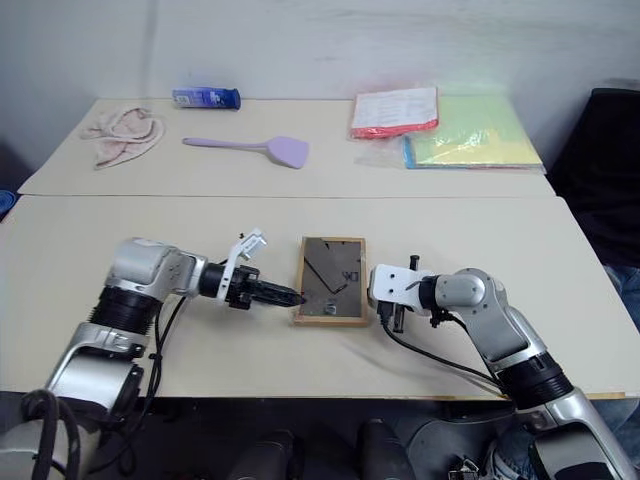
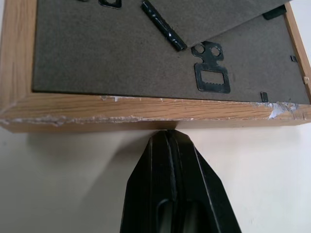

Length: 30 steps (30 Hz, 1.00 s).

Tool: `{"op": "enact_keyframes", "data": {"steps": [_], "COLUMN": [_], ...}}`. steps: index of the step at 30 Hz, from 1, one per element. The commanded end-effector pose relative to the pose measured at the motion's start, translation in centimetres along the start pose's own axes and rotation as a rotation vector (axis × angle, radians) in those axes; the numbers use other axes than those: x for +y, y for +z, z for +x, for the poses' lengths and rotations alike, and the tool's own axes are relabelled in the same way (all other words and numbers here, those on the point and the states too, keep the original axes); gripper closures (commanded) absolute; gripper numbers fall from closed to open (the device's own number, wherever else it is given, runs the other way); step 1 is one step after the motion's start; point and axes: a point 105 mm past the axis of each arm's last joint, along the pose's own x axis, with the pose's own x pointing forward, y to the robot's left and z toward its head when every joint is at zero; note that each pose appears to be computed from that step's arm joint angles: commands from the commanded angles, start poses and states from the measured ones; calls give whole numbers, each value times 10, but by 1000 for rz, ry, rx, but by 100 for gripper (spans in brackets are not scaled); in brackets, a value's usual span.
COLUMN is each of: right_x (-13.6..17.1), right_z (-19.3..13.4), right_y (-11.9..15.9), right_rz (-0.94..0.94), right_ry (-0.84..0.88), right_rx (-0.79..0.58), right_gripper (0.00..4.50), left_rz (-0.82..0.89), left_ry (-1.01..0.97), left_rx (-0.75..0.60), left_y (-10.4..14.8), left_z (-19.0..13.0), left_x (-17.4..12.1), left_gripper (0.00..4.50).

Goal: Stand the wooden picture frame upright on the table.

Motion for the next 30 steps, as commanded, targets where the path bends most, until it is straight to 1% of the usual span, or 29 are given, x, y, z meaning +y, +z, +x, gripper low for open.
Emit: {"op": "enact_keyframes", "data": {"steps": [1, 6, 9, 11, 12, 13, 15, 17, 19, 22, 23, 25, 28, 30], "right_x": [3, 5, 9, 10, 11, 11, 8, 3, -5, -13, -17, -21, -29, -37], "right_z": [3, 2, 1, -1, -3, -6, -13, -22, -43, -75, -84, -95, -98, -87], "right_y": [11, 9, 7, 5, 5, 5, 7, 11, 16, 33, 44, 63, 88, 99], "right_rz": [-18, -2, 5, 6, 12, 22, 52, 92, 183, 365, 423, 500, 582, 617], "right_ry": [19, 14, 11, 9, 7, 3, -15, -38, -59, -25, -1, 61, 122, 127], "right_rx": [-31, -28, -24, -18, -20, -25, -39, -54, -86, -182, -227, -303, -394, -422], "right_gripper": [450, 450, 450, 450, 450, 450, 450, 450, 450, 391, 351, 290, 188, 112], "left_rz": [-57, -70, -54, -51, -43, -40, -36, -18, 6, 38, 66, 110, 151, 184], "left_ry": [8, -37, -32, -33, -41, -50, -69, -90, -113, -151, -165, -172, -189, -213], "left_rx": [54, -12, -48, -52, -50, -50, -48, -45, -57, -90, -98, -100, -99, -99], "left_y": [-13, 1, 8, 9, 8, 8, 8, 8, 11, 19, 22, 25, 28, 29], "left_z": [28, 37, 37, 33, 30, 27, 21, 17, 11, 2, -1, -5, -7, -6], "left_x": [5, -4, -5, -5, -6, -7, -10, -14, -20, -31, -36, -43, -52, -59], "left_gripper": [4, 4, 63, 126, 149, 185, 239, 290, 321, 322, 322, 322, 322, 322]}}
